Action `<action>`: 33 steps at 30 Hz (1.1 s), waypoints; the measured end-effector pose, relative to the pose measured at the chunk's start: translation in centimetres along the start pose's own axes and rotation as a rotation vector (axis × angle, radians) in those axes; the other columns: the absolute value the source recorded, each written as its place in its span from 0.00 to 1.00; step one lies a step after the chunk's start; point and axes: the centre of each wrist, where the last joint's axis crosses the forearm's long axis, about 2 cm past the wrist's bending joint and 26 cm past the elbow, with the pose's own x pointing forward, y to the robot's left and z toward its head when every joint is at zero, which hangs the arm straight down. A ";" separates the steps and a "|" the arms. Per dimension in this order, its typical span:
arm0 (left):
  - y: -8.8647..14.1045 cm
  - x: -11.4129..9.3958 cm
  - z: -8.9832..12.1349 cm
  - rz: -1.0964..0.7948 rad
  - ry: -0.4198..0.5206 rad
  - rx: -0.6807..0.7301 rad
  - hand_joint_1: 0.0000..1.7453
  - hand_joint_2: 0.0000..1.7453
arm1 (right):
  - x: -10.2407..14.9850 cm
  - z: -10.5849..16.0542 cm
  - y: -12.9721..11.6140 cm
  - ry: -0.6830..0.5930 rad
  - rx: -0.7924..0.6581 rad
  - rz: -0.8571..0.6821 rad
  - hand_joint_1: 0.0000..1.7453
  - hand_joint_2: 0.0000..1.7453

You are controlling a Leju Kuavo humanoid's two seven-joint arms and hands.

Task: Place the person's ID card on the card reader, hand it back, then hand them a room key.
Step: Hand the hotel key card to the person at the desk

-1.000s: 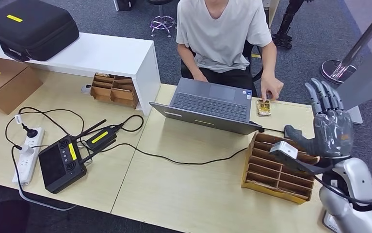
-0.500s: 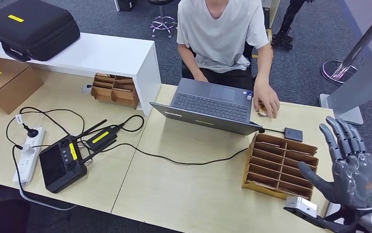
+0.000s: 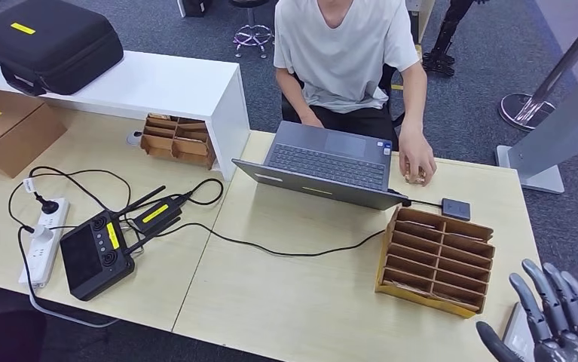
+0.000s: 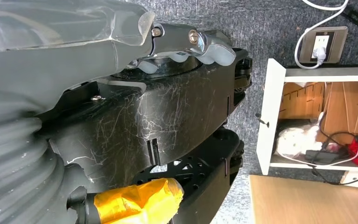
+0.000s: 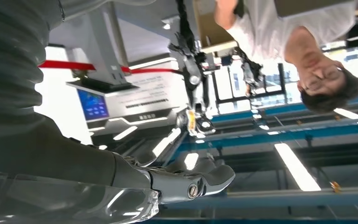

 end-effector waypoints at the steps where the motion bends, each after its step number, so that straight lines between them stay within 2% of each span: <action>1: 0.0 0.0 0.0 0.000 0.000 -0.001 0.00 1.00 | 0.1 0.3 0.0 0.013 0.010 -0.001 0.00 1.00; 16: 0.0 0.1 -0.1 0.001 0.013 -0.003 0.00 1.00 | 0.4 1.4 1.2 0.061 0.124 -0.039 0.00 1.00; 27: 0.0 0.3 -0.2 0.000 0.030 -0.004 0.00 1.00 | -2.2 0.4 3.7 0.108 0.253 -0.033 0.00 1.00; 33: 0.0 0.3 -0.2 0.000 0.033 -0.004 0.00 1.00 | -2.8 0.3 4.6 0.124 0.286 -0.038 0.00 1.00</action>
